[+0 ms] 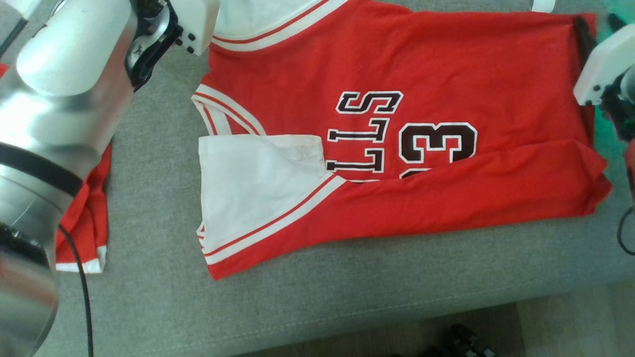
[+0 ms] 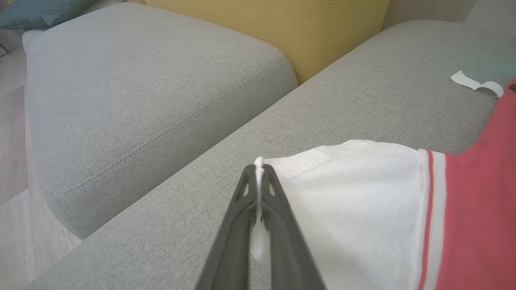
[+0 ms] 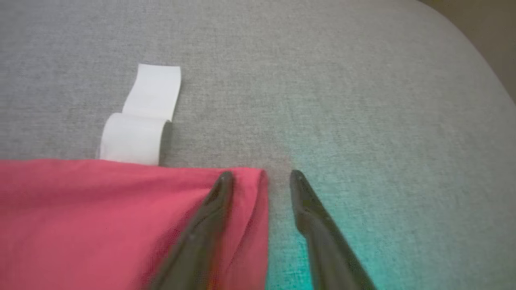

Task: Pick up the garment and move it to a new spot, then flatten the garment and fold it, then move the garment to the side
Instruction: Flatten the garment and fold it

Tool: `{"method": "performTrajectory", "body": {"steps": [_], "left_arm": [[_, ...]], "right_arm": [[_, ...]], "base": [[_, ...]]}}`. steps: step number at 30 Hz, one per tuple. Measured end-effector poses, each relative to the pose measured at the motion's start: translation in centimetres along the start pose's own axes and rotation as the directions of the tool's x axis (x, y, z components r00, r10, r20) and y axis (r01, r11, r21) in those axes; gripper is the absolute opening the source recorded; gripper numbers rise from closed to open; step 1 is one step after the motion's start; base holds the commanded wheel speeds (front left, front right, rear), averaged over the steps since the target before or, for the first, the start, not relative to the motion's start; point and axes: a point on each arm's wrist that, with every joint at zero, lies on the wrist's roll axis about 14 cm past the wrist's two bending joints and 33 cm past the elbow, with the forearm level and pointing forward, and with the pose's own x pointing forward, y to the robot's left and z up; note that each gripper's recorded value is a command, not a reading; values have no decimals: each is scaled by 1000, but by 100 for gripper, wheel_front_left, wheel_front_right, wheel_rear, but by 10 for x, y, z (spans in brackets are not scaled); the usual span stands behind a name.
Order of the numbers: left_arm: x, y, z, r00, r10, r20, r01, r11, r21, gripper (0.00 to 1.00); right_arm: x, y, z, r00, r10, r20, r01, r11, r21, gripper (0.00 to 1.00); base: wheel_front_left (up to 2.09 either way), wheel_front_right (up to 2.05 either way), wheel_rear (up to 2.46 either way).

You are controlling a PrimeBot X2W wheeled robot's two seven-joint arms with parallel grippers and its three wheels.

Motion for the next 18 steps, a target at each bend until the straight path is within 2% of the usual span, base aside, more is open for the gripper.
{"method": "performTrajectory", "body": {"steps": [1,5,10,18], "left_arm": [[0,0,0,1000,2,0,-2,1000,0,0],[-2,4,-1,1000,15,-3,-15,1000,1,0],[-4,7,-2,1000,25,8,-25,1000,-4,0],[-6,26,-1,995,89,41,-89,996,-7,0]], "right_arm": [[1,2,1,1000,6,-3,-6,1000,3,0],[2,9,3,1000,28,6,-28,1000,2,0],[3,6,17,995,24,92,-25,1000,14,0],[5,-1,95,943,4,334,-2,1000,-6,0]], "base": [[0,0,0],[0,0,0],[0,0,0],[0,0,0]]}}
